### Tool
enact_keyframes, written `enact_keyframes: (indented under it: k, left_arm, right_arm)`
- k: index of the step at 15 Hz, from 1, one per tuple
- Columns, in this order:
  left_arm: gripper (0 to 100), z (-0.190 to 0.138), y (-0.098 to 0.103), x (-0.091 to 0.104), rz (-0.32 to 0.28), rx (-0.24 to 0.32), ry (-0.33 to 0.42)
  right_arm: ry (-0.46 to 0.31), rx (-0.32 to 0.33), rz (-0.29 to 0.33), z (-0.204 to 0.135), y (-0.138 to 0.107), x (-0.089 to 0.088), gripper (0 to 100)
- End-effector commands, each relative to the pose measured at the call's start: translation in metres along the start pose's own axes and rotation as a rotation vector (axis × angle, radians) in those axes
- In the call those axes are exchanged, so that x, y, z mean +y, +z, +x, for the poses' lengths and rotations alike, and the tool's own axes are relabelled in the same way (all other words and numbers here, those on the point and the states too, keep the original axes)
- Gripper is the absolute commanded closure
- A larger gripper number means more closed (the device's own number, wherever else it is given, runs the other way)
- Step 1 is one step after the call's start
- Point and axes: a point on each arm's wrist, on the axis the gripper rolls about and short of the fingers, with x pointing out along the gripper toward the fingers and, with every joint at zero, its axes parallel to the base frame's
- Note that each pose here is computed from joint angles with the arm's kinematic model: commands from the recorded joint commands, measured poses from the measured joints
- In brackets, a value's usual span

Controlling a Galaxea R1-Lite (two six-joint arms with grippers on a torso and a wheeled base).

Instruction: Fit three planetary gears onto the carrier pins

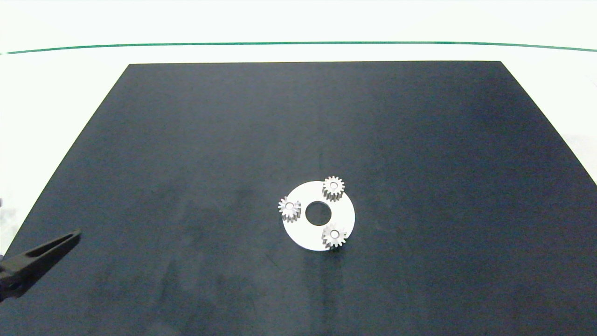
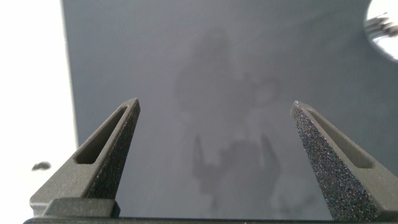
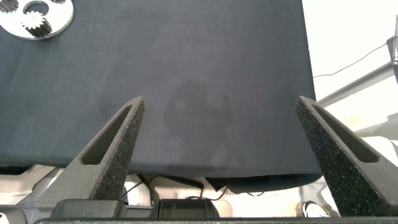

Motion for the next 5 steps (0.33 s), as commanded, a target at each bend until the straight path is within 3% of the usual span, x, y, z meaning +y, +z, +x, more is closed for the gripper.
enact_keyframes:
  k: [1, 5]
  left_arm:
    - [0, -0.085, -0.048, 0.003, -0.069, -0.106, 0.26]
    - [0, -0.124, -0.087, -0.009, -0.077, -0.178, 0.285]
  right_arm:
    - [-0.007, -0.02, -0.004, -0.006, -0.001, 0.0, 0]
    - [-0.032, -0.075, -0.004, -0.018, -0.02, 0.006, 0]
